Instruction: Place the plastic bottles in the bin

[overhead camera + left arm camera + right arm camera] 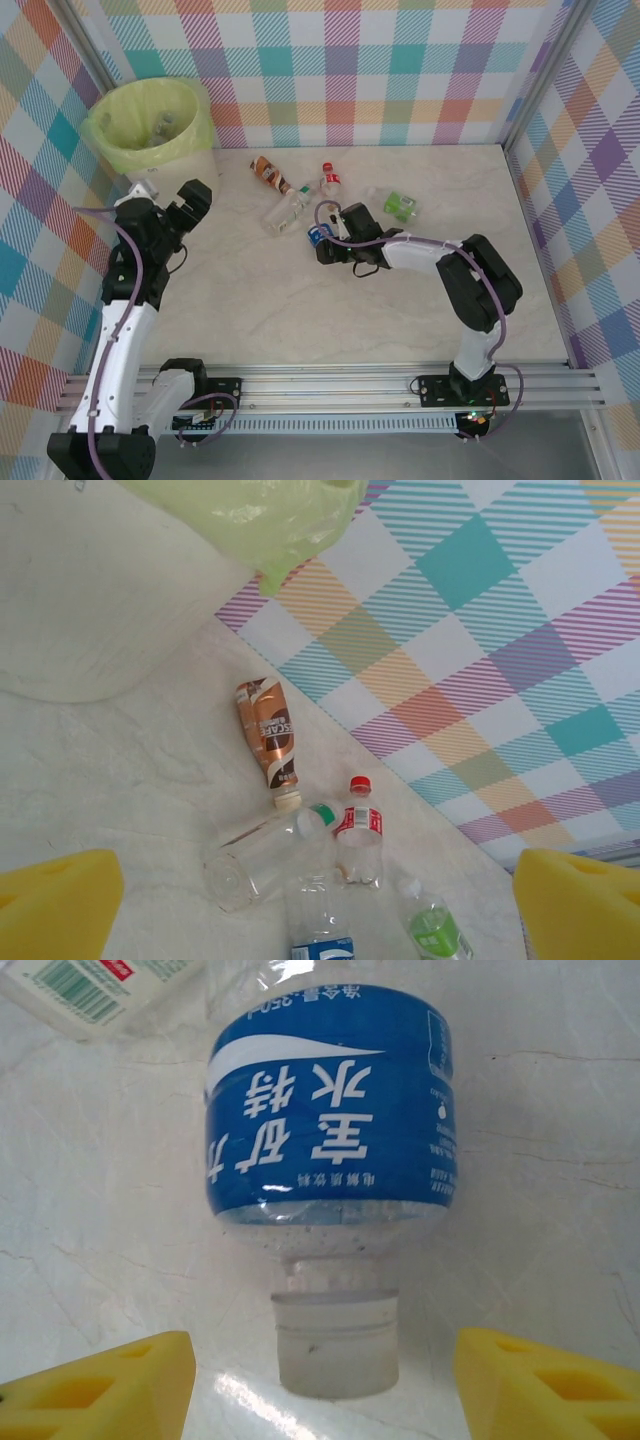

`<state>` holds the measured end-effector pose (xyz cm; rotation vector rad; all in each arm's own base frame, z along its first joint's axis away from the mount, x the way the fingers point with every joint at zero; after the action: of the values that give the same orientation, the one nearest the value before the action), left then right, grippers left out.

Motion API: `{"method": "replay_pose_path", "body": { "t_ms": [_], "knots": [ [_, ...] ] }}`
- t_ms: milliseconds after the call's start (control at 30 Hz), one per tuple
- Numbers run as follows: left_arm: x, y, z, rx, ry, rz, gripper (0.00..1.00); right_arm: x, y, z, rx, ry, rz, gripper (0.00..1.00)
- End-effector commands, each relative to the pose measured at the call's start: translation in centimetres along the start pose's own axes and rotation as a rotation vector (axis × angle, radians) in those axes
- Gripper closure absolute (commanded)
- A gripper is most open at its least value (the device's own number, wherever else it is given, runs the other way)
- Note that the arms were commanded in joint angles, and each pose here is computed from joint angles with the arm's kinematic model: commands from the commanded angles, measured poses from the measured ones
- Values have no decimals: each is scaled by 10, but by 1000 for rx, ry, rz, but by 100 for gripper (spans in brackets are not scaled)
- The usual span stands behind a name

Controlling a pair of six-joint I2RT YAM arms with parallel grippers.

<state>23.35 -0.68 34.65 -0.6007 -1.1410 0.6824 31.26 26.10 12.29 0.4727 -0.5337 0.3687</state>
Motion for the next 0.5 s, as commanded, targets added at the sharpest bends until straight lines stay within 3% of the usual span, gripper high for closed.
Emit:
{"method": "replay_pose_path", "body": {
  "t_ms": [0,300,467],
  "knots": [
    [-10,11,5,67,48,-6,0,1,4,-7,16,23,9,32],
    [-27,22,-15,55,142,62,0,0,0,-23,4,7,-5,42],
    [-37,23,-30,16,231,122,0,-3,-1,-19,20,-43,-18,53]
  ]
}}
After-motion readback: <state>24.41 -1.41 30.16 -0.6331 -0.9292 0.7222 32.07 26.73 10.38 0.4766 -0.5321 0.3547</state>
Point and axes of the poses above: each hand's point on the last joint's axis, 136 mm out from that joint toward the fingers, its own z axis back along the fingers, its own y axis along the line the jaws close on, x = y × z, the point moved 9 cm from there along z, back along the fingers, and after that the axes turned 3 degrees about z, right-handed, at the moved point
